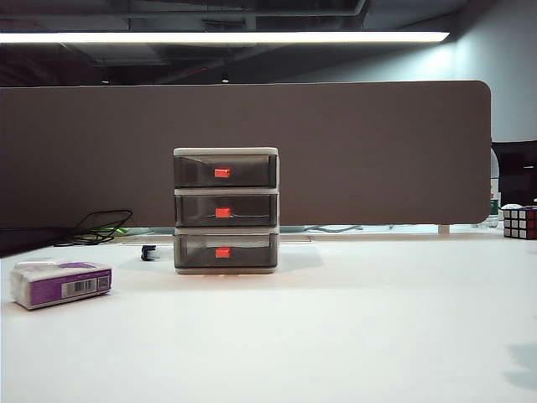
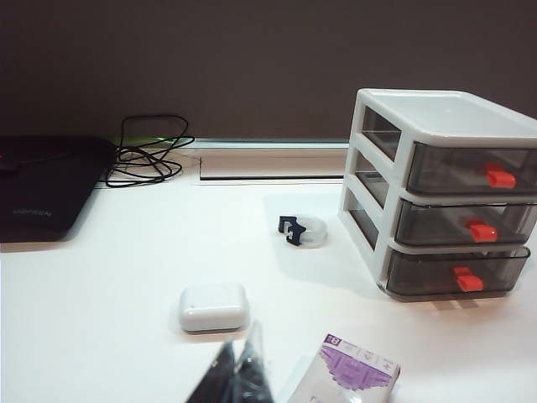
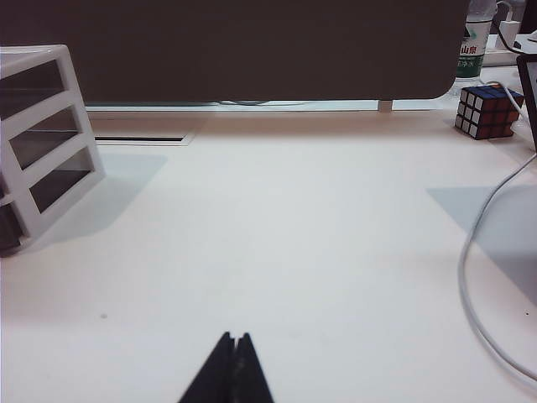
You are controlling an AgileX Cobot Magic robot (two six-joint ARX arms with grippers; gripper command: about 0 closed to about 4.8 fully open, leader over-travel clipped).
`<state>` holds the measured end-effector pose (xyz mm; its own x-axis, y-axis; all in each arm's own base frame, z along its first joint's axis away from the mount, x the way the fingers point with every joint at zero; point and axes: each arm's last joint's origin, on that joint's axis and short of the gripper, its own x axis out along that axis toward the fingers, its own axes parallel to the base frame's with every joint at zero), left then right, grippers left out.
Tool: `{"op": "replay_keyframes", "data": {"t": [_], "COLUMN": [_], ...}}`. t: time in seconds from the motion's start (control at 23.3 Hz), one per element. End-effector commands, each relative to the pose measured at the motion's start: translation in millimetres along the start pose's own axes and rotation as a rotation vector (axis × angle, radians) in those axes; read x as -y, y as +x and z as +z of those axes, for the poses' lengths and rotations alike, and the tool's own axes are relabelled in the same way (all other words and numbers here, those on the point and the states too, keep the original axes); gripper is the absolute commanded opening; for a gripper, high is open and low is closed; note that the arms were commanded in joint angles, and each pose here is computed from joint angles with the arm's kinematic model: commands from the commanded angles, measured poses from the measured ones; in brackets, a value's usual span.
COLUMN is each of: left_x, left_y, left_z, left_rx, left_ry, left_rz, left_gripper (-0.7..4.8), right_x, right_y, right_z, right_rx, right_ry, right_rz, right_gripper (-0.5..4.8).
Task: Open the second layer of the drawer on the table, pick up a pack of napkins on the table and put it in, and finally close the drawer.
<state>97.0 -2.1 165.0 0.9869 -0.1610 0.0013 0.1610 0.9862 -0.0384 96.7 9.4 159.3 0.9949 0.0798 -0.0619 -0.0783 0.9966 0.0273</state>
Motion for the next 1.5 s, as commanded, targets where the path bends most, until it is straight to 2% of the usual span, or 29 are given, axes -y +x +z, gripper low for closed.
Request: {"op": "replay_keyframes", "data": {"t": [0.04,0.39,0.52,0.6,0.64,0.69,0.77,0.9,0.99,1.03,1.12,1.25,1.5], "left_x": [0.2,0.5,4.5,8.3,11.3,12.8,13.8,13.6,13.7,14.2,15.7,21.4,37.1], "left_y": [-0.1,-0.1,-0.4,-1.3,-2.4,-3.1,-3.7,-3.6,-3.6,-3.7,-3.9,-3.9,-3.9], "left_z": [1.7,1.6,1.5,1.3,0.0,-1.0,-2.8,-3.6,-1.7,0.4,2.8,6.7,11.2], "left_rx": [0.012,0.011,-0.005,-0.038,-0.08,-0.105,-0.133,-0.147,-0.138,-0.122,-0.107,-0.081,-0.01], "left_ry": [0.003,-0.018,-0.139,-0.255,-0.315,-0.337,-0.351,-0.383,-0.412,-0.411,-0.411,-0.423,-0.407], "left_rz": [-0.006,-0.017,-0.153,-0.288,-0.394,-0.447,-0.486,-0.476,-0.479,-0.496,-0.521,-0.559,-0.542], "left_gripper": [-0.05,-0.05,-0.05,-0.05,-0.06,-0.05,-0.05,0.06,0.52,0.99,0.98,0.98,0.98], "right_x": [0.0,-0.1,-2.3,-6.2,-9.9,-11.6,-12.7,-13.0,-13.1,-13.2,-13.9,-15.9,-19.9], "right_y": [0.4,0.4,0.3,-0.3,-1.5,-2.2,-2.8,-2.9,-2.8,-2.8,-3.2,-4.6,-6.2], "right_z": [-0.9,-1.0,-1.7,-3.3,-5.5,-7.0,-8.0,-6.8,-4.4,-2.1,1.7,5.3,10.7], "right_rx": [0.007,0.006,-0.004,-0.035,-0.077,-0.099,-0.115,-0.104,-0.082,-0.066,-0.047,-0.031,-0.019], "right_ry": [-0.003,-0.003,0.04,0.122,0.171,0.176,0.179,0.177,0.185,0.215,0.275,0.273,0.268], "right_rz": [0.001,0.002,0.077,0.215,0.345,0.406,0.448,0.463,0.466,0.469,0.496,0.572,0.592], "right_gripper": [-0.04,-0.04,-0.05,-0.05,-0.05,-0.05,-0.05,-0.04,-0.04,-0.04,-0.05,-0.05,-0.05]}}
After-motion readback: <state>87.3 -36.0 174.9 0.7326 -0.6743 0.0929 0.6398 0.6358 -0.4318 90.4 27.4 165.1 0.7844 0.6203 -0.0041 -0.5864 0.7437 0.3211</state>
